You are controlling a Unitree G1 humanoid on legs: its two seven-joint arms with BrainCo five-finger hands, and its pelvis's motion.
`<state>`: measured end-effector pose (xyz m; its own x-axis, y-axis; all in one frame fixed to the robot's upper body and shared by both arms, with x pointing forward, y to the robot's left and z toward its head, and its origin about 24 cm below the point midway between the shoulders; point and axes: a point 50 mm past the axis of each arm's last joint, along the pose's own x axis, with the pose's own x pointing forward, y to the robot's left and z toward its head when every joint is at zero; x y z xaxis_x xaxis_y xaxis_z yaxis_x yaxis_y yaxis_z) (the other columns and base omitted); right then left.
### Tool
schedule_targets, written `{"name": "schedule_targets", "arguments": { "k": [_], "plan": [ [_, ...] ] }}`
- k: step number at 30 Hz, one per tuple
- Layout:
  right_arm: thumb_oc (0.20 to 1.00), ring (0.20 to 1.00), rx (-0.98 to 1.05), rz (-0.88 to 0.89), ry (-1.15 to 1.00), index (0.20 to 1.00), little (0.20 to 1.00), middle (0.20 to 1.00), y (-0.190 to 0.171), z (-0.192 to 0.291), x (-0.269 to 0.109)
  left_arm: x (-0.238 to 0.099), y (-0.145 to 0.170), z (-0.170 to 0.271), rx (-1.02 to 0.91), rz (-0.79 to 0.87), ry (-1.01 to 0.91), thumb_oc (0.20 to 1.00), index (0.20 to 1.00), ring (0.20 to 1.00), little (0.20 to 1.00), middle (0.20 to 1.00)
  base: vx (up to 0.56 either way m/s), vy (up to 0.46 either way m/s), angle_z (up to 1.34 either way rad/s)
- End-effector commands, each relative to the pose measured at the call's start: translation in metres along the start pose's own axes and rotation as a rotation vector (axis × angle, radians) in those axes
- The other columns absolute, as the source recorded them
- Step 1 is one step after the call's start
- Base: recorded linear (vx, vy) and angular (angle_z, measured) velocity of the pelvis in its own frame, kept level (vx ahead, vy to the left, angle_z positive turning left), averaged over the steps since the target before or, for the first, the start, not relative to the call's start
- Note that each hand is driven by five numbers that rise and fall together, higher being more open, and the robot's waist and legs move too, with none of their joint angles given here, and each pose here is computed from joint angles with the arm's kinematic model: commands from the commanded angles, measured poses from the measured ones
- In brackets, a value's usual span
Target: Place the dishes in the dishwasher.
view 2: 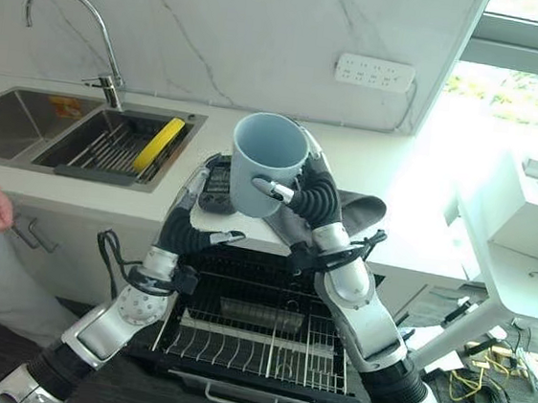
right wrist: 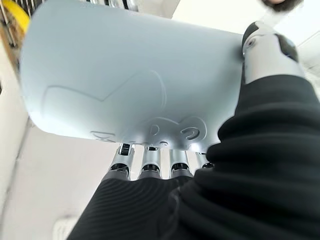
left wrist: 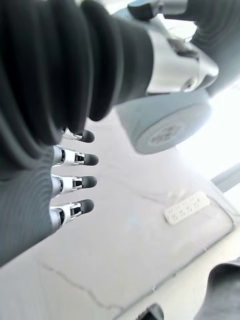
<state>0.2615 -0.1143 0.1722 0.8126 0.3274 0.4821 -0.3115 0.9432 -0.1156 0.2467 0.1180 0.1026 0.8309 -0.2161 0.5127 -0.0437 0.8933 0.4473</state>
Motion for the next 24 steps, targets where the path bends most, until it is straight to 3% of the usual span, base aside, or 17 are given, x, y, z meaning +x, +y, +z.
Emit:
{"name": "schedule_targets", "arguments": {
  "k": [1, 7, 11, 19, 24],
  "plan": [
    [0.2, 0.2, 0.014, -0.024, -0.228, 0.2, 0.2, 0.2, -0.006, 0.04, 0.004, 0.017, 0.025, 0.018, -0.031, 0.074, -0.119, 1.0, 1.0, 1.0, 1.0, 1.0, 0.04, -0.097, 0.19],
    [0.2, 0.2, -0.024, -0.052, -0.211, 0.2, 0.2, 0.2, -0.018, 0.038, -0.012, -0.001, 0.045, 0.008, -0.114, 0.177, -0.016, 1.0, 1.0, 1.0, 1.0, 1.0, -0.01, -0.02, 0.13],
    [0.2, 0.2, -0.059, -0.073, -0.206, 0.2, 0.2, 0.2, -0.032, 0.039, -0.017, -0.01, 0.053, 0.011, -0.13, 0.252, -0.05, 1.0, 1.0, 1.0, 1.0, 1.0, -0.12, 0.203, -0.01],
    [0.2, 0.2, -0.052, -0.167, -0.172, 0.2, 0.2, 0.2, -0.058, 0.032, -0.039, -0.011, 0.08, 0.003, -0.128, 0.287, -0.031, 1.0, 1.0, 1.0, 1.0, 1.0, 0.0, 0.363, -0.21],
    [0.2, 0.2, -0.051, -0.195, -0.173, 0.2, 0.2, 0.2, -0.065, 0.032, -0.05, -0.012, 0.088, 0.007, -0.103, 0.267, -0.041, 1.0, 1.0, 1.0, 1.0, 1.0, -0.14, 0.053, -0.14]
  ]
}}
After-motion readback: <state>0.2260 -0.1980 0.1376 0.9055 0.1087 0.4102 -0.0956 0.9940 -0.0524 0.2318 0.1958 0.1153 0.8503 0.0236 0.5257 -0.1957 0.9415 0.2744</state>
